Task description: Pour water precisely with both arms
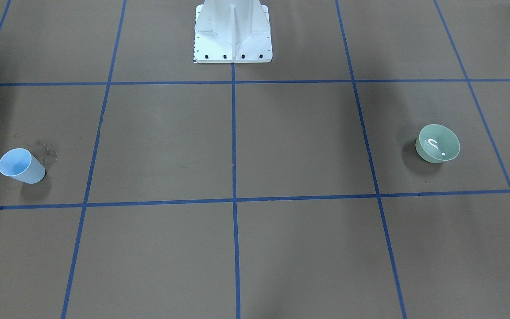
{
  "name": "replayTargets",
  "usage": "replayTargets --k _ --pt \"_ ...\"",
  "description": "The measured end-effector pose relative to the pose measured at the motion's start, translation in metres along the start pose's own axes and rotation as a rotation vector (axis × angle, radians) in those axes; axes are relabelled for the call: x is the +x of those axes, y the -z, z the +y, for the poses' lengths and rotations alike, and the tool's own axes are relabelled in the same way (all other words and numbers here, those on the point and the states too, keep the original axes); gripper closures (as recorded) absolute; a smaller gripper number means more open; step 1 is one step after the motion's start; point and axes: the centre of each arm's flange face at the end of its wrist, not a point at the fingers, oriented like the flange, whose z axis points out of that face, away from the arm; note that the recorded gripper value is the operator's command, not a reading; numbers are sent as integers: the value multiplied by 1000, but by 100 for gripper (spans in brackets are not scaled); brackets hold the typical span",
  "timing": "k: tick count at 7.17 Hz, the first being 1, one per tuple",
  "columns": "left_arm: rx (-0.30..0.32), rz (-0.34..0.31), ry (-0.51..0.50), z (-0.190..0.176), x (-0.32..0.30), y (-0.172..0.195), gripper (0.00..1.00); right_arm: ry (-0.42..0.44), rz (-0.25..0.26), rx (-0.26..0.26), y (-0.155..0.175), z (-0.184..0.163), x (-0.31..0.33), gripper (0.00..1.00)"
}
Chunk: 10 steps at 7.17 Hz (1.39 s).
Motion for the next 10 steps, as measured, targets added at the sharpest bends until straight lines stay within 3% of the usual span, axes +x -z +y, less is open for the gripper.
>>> replayTargets --k 5,10 --pt "-8 22 12 0 1 -2 0 -2 -4 -88 -11 4 2 0" --pt "14 26 -8 -4 9 5 0 13 -3 -76 4 -12 -5 0"
